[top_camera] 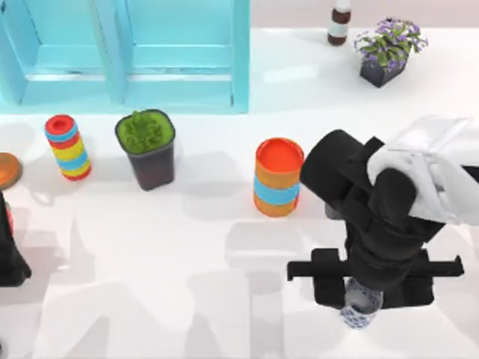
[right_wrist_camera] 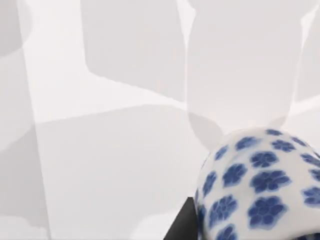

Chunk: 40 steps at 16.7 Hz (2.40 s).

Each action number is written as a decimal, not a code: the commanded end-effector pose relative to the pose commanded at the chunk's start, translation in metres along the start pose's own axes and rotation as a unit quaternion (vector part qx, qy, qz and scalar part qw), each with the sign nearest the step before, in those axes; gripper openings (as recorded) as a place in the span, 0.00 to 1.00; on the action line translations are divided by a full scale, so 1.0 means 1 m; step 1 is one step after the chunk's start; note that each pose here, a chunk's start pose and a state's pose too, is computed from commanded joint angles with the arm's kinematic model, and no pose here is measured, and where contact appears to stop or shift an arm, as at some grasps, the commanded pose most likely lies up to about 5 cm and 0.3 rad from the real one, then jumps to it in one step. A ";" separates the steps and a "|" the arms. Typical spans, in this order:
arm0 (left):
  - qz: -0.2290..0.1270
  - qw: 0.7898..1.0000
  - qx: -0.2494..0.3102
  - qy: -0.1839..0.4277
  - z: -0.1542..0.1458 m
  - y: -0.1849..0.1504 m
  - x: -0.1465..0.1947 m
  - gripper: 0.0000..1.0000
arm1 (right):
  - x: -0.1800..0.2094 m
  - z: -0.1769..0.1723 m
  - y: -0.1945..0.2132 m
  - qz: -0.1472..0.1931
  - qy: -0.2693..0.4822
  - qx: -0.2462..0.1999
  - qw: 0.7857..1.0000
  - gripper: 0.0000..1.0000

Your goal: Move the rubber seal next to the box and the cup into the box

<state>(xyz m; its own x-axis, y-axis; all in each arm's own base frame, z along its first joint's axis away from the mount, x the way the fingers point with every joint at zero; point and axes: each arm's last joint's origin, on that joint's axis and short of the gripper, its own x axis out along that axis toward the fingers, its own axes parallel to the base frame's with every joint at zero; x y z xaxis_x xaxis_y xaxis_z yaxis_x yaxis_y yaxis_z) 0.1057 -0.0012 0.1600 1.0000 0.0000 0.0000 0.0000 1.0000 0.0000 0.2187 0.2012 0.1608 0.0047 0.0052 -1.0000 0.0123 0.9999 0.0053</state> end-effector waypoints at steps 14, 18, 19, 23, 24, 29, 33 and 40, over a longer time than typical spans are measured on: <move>0.000 1.000 0.000 0.000 0.000 0.000 0.000 1.00 | -0.077 -0.003 -0.082 -0.005 0.006 -0.001 1.000 0.00; 0.000 1.000 0.000 0.000 0.000 0.000 0.000 1.00 | -0.079 0.018 -0.111 -0.007 0.014 -0.001 1.000 0.00; 0.000 1.000 0.000 0.000 0.000 0.000 0.000 1.00 | -0.079 0.025 -0.125 -0.006 0.015 -0.001 1.000 0.00; 0.000 1.000 0.000 0.000 0.000 0.000 0.000 1.00 | -0.082 0.044 -0.207 -0.002 0.010 -0.001 1.000 0.00; 0.000 1.000 0.000 0.000 0.000 0.000 0.000 1.00 | -0.082 0.044 -0.231 -0.002 0.009 -0.001 1.000 0.00; 0.000 1.000 0.000 0.000 0.000 0.000 0.000 1.00 | -0.078 0.021 -0.324 -0.001 0.006 -0.001 1.000 0.00; 0.000 1.000 0.000 0.000 0.000 0.000 0.000 1.00 | -0.074 0.005 -0.348 -0.001 0.004 -0.001 1.000 0.00; 0.000 1.000 0.000 0.000 0.000 0.000 0.000 1.00 | -0.074 0.006 -0.350 -0.004 -0.013 0.000 1.000 0.00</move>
<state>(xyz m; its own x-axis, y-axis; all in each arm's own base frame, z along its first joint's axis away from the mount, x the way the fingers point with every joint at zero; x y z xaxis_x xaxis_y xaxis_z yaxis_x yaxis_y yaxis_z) 0.1057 -0.0012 0.1600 1.0000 0.0000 0.0000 0.0000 1.0000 0.0000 0.2202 -0.1493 0.2333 0.0301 -0.0038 -0.9995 0.0121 0.9999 -0.0034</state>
